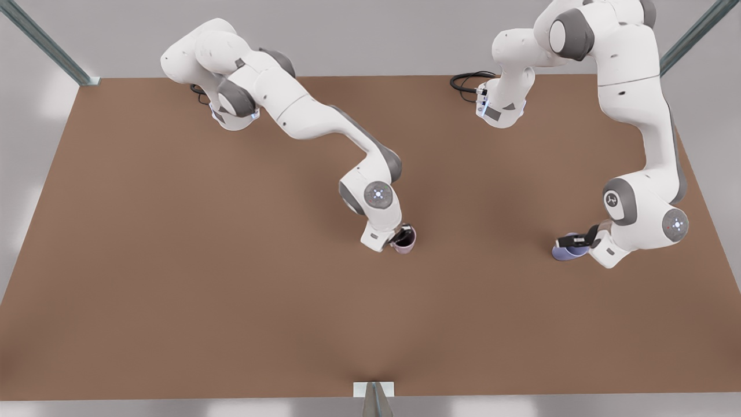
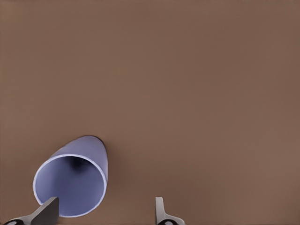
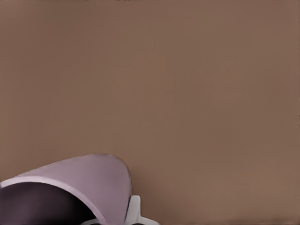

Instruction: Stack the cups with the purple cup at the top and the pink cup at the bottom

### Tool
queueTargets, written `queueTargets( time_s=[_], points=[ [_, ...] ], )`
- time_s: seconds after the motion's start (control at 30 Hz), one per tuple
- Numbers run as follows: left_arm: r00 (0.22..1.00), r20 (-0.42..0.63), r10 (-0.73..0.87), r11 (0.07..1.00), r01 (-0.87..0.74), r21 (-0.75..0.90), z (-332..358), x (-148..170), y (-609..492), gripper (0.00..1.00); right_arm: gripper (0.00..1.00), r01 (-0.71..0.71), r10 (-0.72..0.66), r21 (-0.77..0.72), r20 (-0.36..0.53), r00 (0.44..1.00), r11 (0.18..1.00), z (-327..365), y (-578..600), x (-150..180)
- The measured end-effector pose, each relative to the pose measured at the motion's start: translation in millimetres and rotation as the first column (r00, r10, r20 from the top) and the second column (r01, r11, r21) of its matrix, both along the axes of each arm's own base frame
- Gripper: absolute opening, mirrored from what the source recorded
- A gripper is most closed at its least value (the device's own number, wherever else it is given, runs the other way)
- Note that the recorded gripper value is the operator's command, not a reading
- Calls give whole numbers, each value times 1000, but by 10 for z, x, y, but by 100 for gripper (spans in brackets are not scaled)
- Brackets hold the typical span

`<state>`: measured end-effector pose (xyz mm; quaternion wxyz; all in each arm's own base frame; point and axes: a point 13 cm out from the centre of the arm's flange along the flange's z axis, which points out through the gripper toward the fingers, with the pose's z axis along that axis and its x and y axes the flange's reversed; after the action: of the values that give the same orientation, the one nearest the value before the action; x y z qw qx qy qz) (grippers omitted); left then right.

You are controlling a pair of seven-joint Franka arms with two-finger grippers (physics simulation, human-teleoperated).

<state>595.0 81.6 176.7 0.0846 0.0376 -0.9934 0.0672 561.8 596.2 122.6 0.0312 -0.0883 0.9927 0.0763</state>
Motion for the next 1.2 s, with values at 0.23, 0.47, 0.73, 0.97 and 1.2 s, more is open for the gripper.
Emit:
queueTargets(
  time_s=[0.23, 0.47, 0.73, 0.97, 1.2],
  points=[
    [1000, 17, 13, 1000, -14, 18, -294, -68, 62, 100, 40, 201, -202, -11, -38, 979, 979, -146, -20, -21],
    [1000, 8, 16, 1000, -16, 23, -441, -134, 75, 100, 46, 340, -340, -15, -61, 938, 940, -152, -45, -17],
    [999, -33, 18, 999, -17, 27, -711, -225, 99, 75, 58, 451, -447, 31, -93, 890, 892, 841, -177, -128],
    [999, -41, 18, 999, -16, 30, -799, -240, 109, 67, 100, 740, -735, 78, -82, 673, 668, 2790, -3709, 878],
    [999, -31, 13, 999, -12, 34, -732, -210, 118, 48, 100, 792, -792, -22, -24, 610, 610, 3537, -6636, 610]
  ],
)
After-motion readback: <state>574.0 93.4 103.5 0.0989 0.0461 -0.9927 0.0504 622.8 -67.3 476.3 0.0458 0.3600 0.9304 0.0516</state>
